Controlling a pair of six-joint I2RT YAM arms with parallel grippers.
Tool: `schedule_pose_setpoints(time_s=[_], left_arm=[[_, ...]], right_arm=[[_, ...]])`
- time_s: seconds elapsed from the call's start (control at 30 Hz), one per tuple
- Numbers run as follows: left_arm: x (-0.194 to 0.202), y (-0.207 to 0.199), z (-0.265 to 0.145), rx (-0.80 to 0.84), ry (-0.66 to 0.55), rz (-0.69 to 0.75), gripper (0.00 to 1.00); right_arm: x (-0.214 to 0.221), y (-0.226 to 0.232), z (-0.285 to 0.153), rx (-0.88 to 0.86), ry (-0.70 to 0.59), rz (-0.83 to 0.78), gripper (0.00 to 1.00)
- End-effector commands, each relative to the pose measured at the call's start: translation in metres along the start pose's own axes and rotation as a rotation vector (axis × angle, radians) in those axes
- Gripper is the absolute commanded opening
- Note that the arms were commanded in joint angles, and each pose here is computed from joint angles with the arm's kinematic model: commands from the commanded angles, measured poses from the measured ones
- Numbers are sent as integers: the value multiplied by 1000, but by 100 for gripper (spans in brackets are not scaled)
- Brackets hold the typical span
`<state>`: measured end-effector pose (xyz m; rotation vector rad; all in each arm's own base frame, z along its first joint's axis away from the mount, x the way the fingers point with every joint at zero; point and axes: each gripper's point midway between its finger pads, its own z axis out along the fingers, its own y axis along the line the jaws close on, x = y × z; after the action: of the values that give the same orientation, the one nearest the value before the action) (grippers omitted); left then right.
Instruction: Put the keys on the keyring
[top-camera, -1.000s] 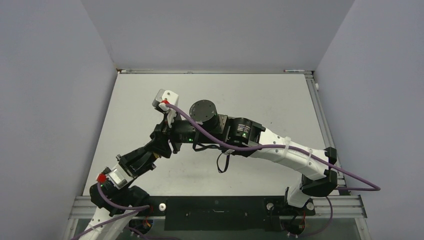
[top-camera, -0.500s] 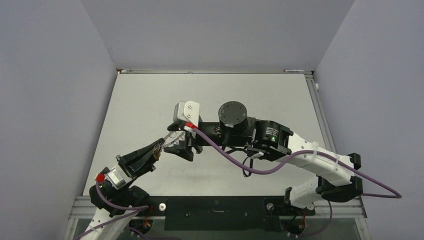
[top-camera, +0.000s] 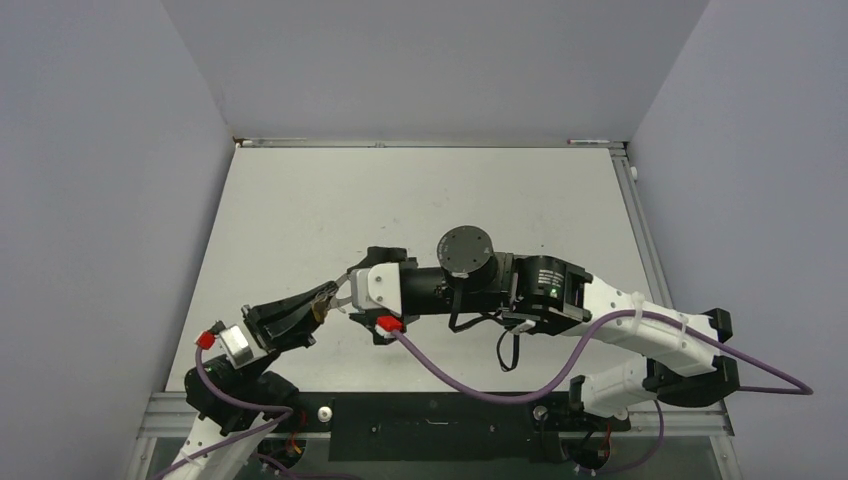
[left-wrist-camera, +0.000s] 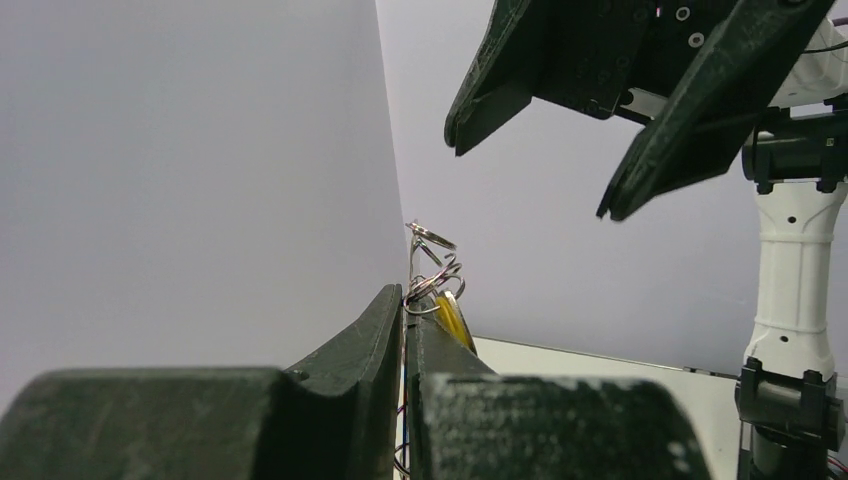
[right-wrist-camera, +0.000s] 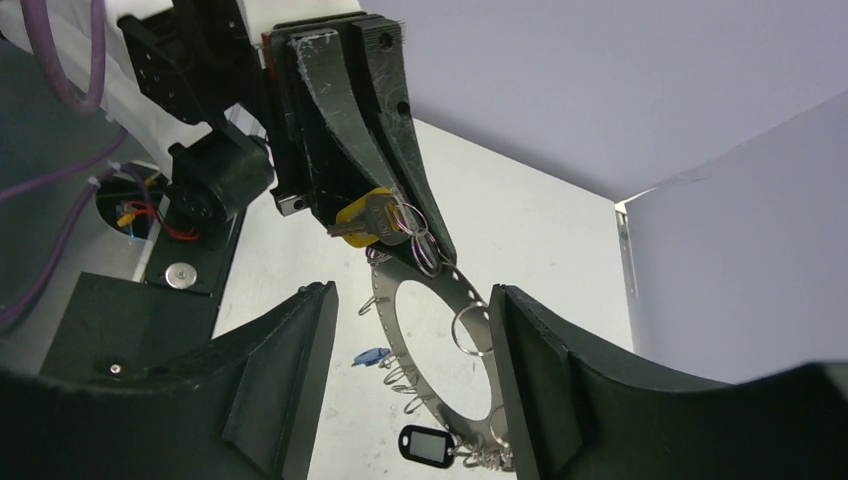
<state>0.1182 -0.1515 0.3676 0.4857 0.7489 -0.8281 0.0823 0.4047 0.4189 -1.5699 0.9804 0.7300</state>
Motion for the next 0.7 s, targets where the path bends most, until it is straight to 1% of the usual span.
schedule_pose_setpoints(time_s=[0.0, 0.1, 0.33, 0.43, 0.6, 0.67], left_arm=[[-7, -1, 1, -7, -4, -43, 0], [-3, 0, 0, -15, 22, -54, 0], [0, -1, -1, -15, 37, -59, 0], [0, -1, -2, -13, 38, -58, 0], [2, -1, -2, -13, 45, -58, 0], [2, -2, -2, -9, 45, -57, 0]], right_arm=[[13, 4, 22, 15, 53, -83, 56], [21, 8, 33, 25, 96, -98, 52], [26, 8, 42, 70, 137, -144, 46], [28, 7, 42, 81, 148, -161, 45], [20, 2, 35, 104, 111, -178, 45], [21, 1, 34, 111, 114, -187, 45]])
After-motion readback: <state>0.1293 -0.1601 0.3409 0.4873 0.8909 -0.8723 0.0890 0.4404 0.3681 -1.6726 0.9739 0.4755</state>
